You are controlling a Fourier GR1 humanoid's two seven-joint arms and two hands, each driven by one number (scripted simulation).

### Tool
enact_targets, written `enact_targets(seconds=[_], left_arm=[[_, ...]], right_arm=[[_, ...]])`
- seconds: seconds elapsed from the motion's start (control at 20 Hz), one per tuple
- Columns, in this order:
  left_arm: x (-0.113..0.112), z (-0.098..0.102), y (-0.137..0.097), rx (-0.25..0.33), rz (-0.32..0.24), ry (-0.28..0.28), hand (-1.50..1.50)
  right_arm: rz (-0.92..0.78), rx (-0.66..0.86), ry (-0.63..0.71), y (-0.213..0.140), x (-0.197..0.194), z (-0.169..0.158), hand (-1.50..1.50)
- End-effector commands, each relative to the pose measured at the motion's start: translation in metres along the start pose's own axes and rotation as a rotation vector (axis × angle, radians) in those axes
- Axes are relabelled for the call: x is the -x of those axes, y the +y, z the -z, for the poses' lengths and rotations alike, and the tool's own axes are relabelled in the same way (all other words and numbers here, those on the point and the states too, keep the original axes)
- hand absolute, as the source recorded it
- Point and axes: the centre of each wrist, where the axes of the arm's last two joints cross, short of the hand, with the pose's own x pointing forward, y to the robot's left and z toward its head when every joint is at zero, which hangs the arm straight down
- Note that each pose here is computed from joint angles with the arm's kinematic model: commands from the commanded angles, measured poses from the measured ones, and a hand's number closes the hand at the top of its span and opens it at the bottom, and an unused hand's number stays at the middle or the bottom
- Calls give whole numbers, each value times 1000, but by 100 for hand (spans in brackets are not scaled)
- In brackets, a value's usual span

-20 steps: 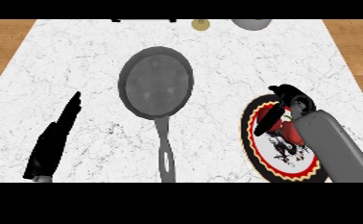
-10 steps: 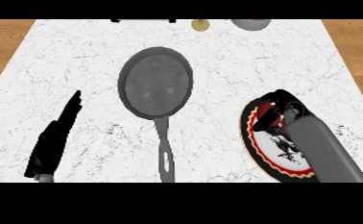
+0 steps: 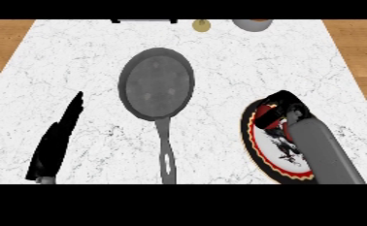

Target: Pick the tomato from the plate and place it in the pan

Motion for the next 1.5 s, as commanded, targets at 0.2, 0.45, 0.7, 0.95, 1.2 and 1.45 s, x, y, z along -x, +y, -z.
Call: enact_targets(seconds=[0.2,0.45,0.7,0.95,1.2,1.45], left_arm=[[-1,6,-3,28,7,-13,0],[-9,6,-3,16,0,-25,0],[1,4,-4,30,-1,-7,0],[-5,13,4,29,-5,-2,0],[-11,4,-3,30,-5,-6,0],[-16,11,-5,7,11,-15,0]], right_arm=[[-387,28,-260,-12,-23,-14,150],[-633,272,-490,-43,-34,-31,150],[-535,582,-808,-74,-63,-62,150],[-468,728,-1103,-58,-98,-88,150],[-419,691,-1214,-43,-141,-111,150],[-366,552,-1255,-10,-187,-112,150]])
